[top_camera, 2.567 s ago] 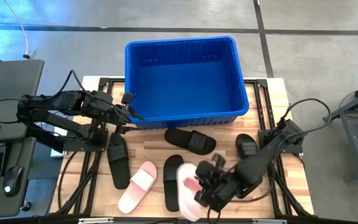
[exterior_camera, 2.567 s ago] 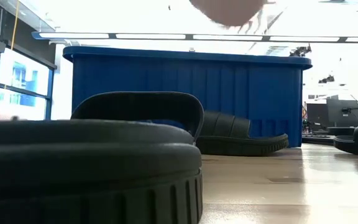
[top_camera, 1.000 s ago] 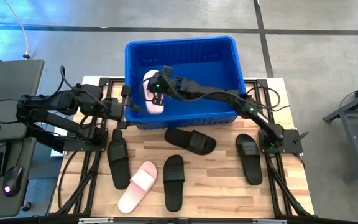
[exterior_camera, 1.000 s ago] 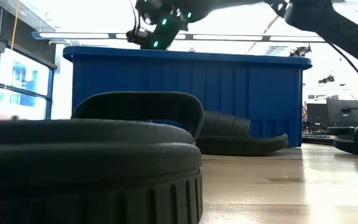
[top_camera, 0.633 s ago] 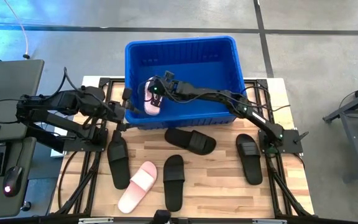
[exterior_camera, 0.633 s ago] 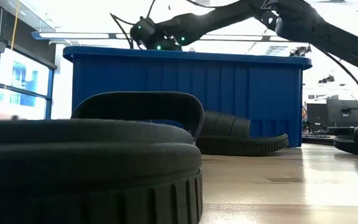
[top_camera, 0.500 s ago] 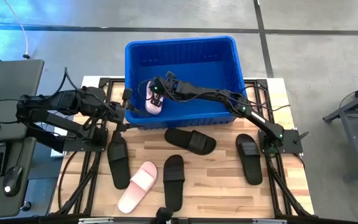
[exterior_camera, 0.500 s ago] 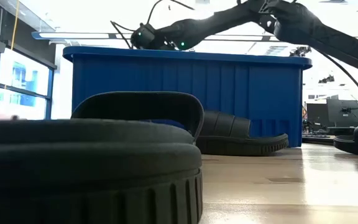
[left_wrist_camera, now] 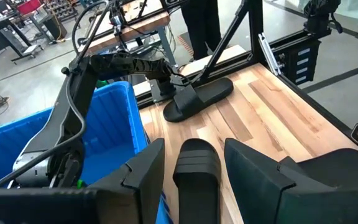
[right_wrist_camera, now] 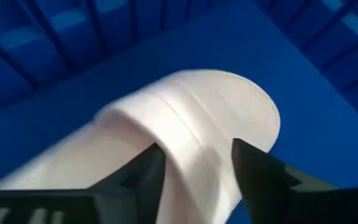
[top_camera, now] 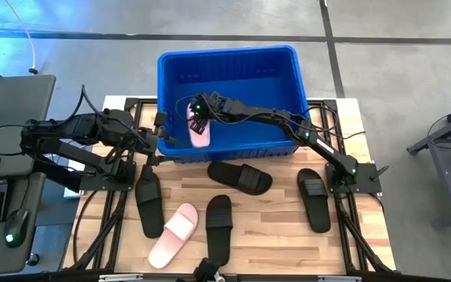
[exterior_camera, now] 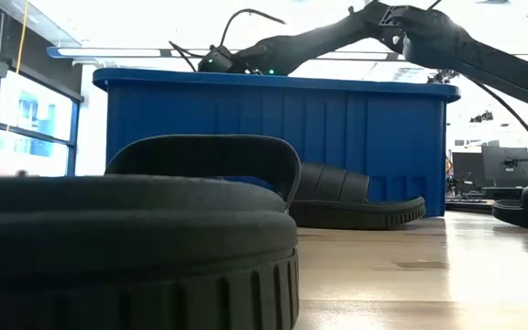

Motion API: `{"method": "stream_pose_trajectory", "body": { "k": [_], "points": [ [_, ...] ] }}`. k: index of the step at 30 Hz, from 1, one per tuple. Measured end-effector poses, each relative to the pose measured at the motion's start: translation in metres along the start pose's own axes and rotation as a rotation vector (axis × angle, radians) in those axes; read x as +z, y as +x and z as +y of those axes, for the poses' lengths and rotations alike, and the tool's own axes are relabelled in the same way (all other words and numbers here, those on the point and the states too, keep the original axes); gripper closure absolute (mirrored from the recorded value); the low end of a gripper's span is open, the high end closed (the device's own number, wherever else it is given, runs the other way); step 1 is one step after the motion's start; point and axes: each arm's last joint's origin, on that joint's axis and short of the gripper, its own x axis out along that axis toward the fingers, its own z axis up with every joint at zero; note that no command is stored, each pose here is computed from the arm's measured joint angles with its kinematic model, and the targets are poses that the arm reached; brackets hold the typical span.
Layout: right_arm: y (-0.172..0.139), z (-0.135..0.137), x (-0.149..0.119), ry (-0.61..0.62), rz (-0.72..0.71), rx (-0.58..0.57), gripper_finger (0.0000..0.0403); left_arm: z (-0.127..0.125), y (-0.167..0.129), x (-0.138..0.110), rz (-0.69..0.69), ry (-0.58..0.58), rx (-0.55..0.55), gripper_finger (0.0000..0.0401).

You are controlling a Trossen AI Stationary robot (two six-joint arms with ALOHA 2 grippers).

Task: Pick and place slides into bin
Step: Put the pink slide into the blue container

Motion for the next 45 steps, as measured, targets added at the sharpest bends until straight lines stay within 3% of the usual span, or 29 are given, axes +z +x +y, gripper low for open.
{"method": "stream_pose_trajectory", "body": {
  "k": [5,9,15,19,23,29,31,34,40,45],
  "points": [
    [-0.004,0.006,0.002,0.114,-0.01,0.006,0.0165,0.0,0.0,0.0,0.001,-0.015,0.0,0.0245],
    [-0.019,0.008,0.015,0.16,-0.049,0.018,0.015,0.0,0.0,0.0,0.001,-0.031,0.0,0.0245],
    [-0.072,0.0,0.041,0.138,-0.136,-0.011,0.0149,-0.001,0.0,-0.003,0.028,-0.083,-0.009,0.0245],
    [-0.133,-0.007,0.056,0.134,-0.156,0.021,0.0149,-0.002,0.0,-0.005,0.047,-0.105,-0.023,0.0245],
    [-0.205,-0.008,0.064,0.154,-0.18,0.146,0.0149,-0.002,0.0,-0.004,0.037,-0.101,-0.035,0.0245],
    [-0.298,0.013,0.058,0.186,-0.182,0.504,0.0149,-0.002,-0.001,-0.004,0.034,-0.095,-0.042,0.0245],
    [-0.32,0.028,0.053,0.152,-0.181,0.575,0.0149,-0.005,-0.001,-0.004,0.026,-0.096,-0.11,0.0245],
    [-0.342,0.057,0.041,0.094,-0.16,0.598,0.0149,-0.013,-0.001,-0.005,0.011,-0.12,-0.301,0.0245],
    [-0.374,0.101,0.016,0.042,-0.139,0.531,0.0149,-0.054,0.006,0.004,0.014,-0.161,-0.711,0.0245],
    [-0.391,0.12,0.001,-0.009,-0.165,0.434,0.0149,-0.105,0.015,0.008,0.1,-0.086,-0.856,0.0245]
  ]
}}
